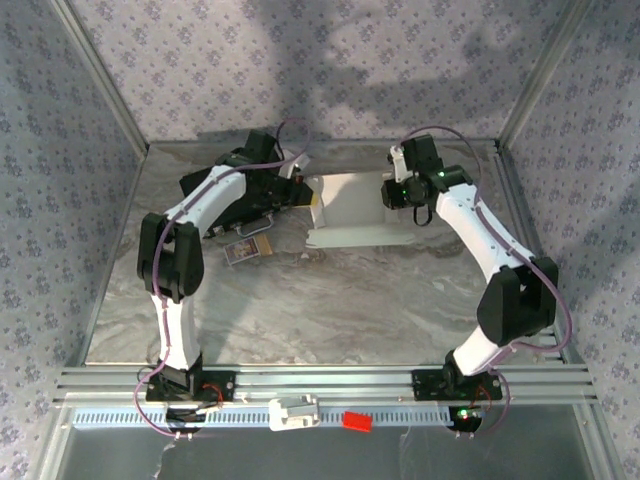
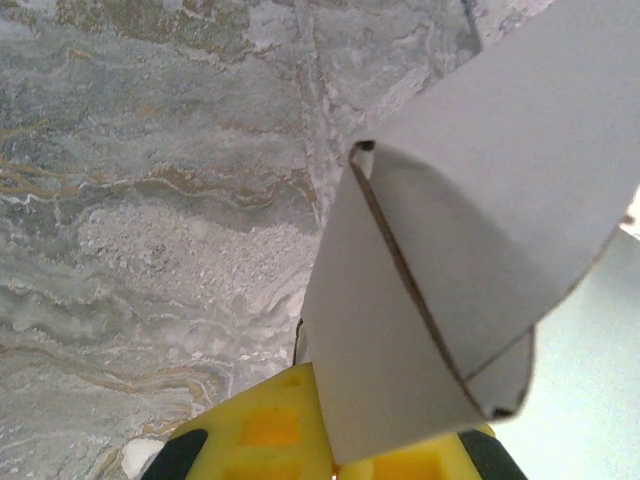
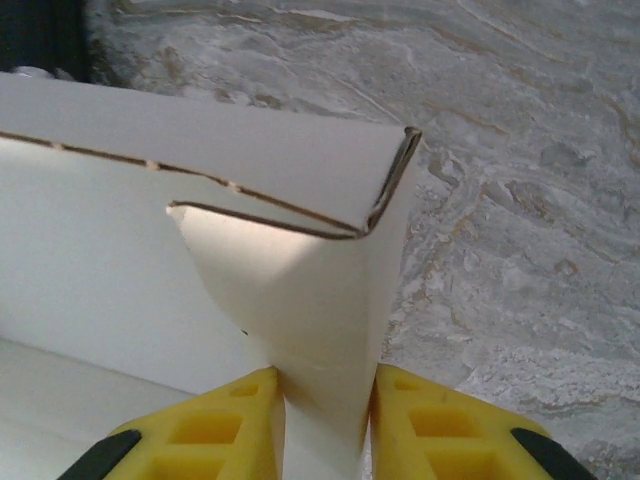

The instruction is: Fold the paper box

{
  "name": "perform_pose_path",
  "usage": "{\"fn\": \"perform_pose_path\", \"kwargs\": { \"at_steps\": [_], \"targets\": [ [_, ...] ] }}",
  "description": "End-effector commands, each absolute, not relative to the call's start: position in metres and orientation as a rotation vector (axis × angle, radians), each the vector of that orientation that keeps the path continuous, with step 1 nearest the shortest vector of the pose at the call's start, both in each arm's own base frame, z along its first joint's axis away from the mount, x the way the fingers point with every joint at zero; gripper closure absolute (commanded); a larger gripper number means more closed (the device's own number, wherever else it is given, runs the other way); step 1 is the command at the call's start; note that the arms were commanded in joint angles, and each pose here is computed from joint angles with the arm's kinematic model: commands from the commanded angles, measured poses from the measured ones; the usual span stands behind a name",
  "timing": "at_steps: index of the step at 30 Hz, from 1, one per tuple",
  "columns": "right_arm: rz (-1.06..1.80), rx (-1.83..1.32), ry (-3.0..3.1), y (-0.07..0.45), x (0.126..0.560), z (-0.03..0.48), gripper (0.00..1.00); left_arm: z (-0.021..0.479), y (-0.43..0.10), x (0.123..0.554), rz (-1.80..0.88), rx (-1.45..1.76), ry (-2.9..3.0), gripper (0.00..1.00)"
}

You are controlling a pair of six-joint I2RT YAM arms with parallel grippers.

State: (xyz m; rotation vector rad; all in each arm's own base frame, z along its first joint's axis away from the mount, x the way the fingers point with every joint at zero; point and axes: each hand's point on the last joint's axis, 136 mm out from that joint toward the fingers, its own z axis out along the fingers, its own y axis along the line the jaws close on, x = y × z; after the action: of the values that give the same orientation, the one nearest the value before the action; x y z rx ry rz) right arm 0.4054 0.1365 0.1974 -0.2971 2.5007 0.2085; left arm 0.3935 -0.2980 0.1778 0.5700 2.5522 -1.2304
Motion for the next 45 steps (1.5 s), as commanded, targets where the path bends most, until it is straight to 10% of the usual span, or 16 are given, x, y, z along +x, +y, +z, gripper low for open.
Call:
{"fn": "perform_pose_path", "kwargs": {
  "at_steps": [1,12,28,35,45],
  "targets": [
    [0.192,-0.267,2.640,0.139,0.384,0.149,0.75,0.173,-0.319,0.377,-1.241,0.640,2.572,1.00],
    [0.275,-0.111,2.933,0.142,0.328,0.038,0.76,0.066,-0.296,0.337,-0.859,0.468,3.006,1.00],
    [0.212,-0.002,3.068,0.150,0.306,0.019,0.71,0.052,-0.276,0.340,-0.522,0.289,3.115,1.00],
    [-0.123,0.191,3.094,0.140,0.300,0.025,1.00,0.053,-0.276,0.350,-0.467,0.221,3.105,1.00],
    [-0.025,0.230,3.053,0.163,0.306,0.032,1.00,0.053,-0.274,0.368,-0.402,0.205,3.013,1.00]
  ]
}}
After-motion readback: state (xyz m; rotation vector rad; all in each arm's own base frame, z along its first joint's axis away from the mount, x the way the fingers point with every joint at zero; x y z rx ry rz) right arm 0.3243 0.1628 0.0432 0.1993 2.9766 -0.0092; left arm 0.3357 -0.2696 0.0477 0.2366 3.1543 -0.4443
